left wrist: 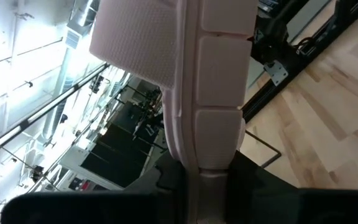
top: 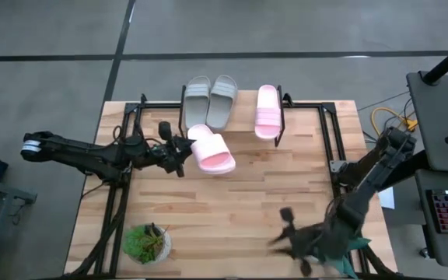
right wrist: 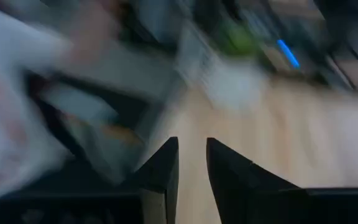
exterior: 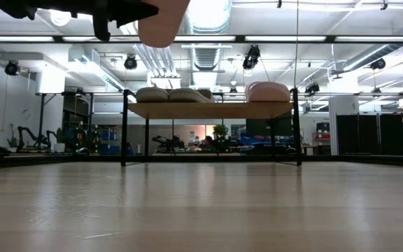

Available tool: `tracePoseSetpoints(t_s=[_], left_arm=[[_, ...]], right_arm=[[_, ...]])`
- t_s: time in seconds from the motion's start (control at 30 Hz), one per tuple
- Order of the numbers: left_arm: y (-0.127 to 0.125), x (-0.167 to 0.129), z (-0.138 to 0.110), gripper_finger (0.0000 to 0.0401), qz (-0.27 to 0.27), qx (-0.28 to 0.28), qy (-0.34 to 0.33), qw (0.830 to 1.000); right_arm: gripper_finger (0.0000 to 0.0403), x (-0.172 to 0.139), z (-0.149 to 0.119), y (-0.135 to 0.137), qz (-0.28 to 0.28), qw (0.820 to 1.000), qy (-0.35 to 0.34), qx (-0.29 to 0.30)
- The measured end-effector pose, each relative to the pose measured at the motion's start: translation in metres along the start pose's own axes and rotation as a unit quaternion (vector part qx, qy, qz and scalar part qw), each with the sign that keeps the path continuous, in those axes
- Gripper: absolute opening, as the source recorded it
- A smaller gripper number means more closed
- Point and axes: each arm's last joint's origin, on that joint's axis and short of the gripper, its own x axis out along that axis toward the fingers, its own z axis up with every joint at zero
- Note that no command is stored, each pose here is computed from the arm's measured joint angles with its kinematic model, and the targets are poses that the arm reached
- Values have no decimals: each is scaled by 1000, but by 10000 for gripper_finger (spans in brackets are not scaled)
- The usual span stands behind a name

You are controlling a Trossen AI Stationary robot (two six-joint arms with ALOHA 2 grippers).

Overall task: Pick and place slides into the shelf
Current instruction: Put the pink slipper onto the shelf

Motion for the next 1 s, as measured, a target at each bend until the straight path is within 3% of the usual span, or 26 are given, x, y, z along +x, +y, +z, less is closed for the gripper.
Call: tracePoseSetpoints(t_s=[0.1,0.2,0.3,0.43,0.5,0.63,0.83,0.93,1.0], left_arm=[[-1,1,0,46,1,0,-1,1000],[-3,2,-1,46,-5,3,3,1000],[-2,2,-1,46,-3,3,5,1000],[-1,2,-3,46,9,7,26,1000],[-1,1,-4,45,7,8,32,999],[-3,0,-6,44,1,10,40,999],[-12,7,-11,44,-17,35,63,997],[-21,13,-15,44,-36,47,74,995],[-27,17,-17,44,-49,62,81,994]], right_arm=[[77,7,-5,-5,95,983,-145,-54],[88,17,-16,-19,52,971,-200,-121],[106,32,-24,-37,-50,970,-166,-168],[144,60,-22,-60,-107,964,-130,-204],[164,74,-20,-70,-167,953,-93,-234],[195,90,-9,-66,-309,904,4,-296],[205,92,19,-32,-385,840,75,-374],[205,92,32,-24,-429,800,119,-403],[205,92,40,-23,-433,790,131,-414]])
